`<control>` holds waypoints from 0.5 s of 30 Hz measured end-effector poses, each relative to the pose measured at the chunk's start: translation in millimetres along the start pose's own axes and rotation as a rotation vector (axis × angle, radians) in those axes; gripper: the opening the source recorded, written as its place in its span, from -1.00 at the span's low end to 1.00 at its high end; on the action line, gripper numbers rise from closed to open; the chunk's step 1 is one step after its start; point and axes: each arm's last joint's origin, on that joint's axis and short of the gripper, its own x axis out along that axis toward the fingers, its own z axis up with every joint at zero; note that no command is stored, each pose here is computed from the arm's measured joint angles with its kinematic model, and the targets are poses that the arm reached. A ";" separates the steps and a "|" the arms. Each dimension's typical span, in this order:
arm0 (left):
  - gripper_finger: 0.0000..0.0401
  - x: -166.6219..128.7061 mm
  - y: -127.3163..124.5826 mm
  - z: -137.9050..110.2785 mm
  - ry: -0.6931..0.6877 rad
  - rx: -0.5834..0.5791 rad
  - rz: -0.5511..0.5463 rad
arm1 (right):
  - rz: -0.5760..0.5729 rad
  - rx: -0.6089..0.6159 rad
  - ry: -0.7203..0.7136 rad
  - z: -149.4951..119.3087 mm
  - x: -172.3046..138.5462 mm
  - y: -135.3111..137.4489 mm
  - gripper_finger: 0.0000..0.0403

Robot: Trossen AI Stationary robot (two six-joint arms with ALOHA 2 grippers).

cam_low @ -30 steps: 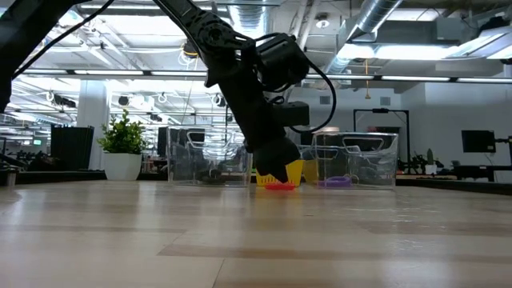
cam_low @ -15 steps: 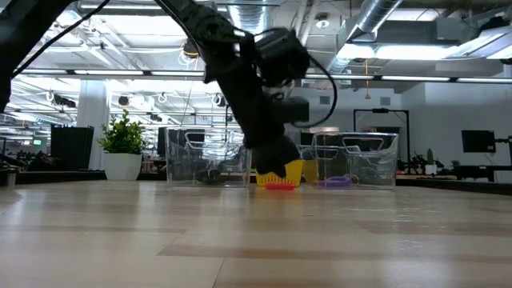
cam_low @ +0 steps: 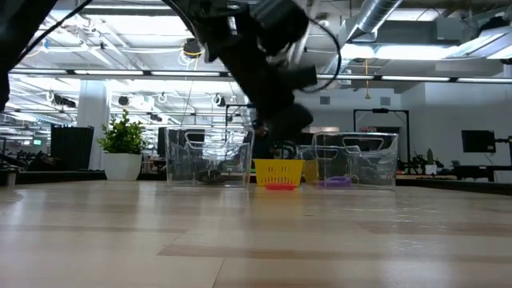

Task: Sort spring keychains
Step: Put the orange spring keychain into the yellow bin

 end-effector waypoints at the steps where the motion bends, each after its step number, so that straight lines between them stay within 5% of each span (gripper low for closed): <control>1: -0.98 4.6 -0.4 -3.1 0.015 0.003 0.002 | 0.001 0.001 0.000 0.1 0.0 0.1 -0.54; 15: -0.98 22.7 13.7 -5.6 0.035 0.024 0.004 | 0.002 0.027 -0.001 0.2 0.0 0.2 -0.54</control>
